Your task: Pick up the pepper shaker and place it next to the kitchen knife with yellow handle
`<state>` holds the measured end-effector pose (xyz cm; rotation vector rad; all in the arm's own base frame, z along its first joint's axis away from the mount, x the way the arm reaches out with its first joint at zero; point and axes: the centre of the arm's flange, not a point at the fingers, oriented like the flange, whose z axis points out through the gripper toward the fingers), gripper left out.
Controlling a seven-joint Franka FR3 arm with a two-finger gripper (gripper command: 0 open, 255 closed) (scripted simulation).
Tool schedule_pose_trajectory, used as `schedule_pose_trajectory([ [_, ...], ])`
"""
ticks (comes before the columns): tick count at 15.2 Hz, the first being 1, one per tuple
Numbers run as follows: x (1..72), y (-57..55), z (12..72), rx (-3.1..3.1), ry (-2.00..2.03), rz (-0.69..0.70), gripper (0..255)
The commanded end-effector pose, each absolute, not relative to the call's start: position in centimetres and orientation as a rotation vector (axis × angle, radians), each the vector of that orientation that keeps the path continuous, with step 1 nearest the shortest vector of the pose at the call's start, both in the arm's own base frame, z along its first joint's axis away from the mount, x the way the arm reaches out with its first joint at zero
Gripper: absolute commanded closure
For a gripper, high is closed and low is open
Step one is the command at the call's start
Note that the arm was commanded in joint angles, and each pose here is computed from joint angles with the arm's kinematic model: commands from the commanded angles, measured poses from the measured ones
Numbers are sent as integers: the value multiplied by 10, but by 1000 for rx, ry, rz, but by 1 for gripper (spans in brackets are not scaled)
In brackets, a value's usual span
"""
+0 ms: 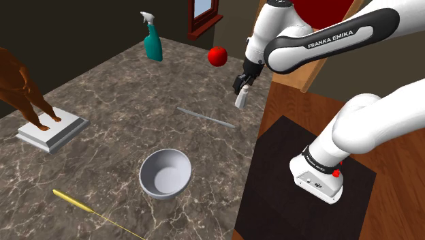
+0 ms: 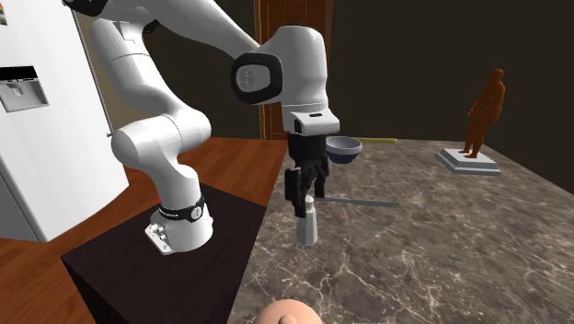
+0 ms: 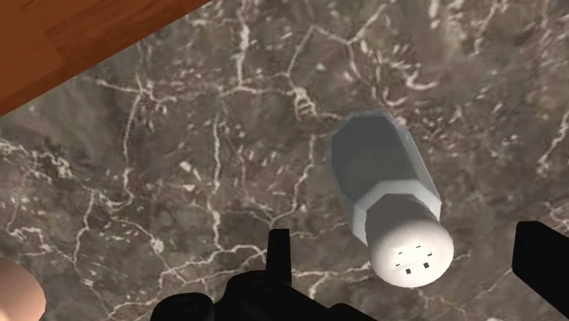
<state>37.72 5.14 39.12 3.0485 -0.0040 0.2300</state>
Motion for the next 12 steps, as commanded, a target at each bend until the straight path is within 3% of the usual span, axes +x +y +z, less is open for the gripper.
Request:
schedule_pose_trajectory([
  [1, 377, 51, 389, 3048, -4, 231, 0],
  [7, 377, 51, 390, 3048, -4, 231, 0],
  [8, 377, 51, 390, 3048, -4, 231, 255],
  [12, 378, 51, 390, 3048, -4, 231, 255],
])
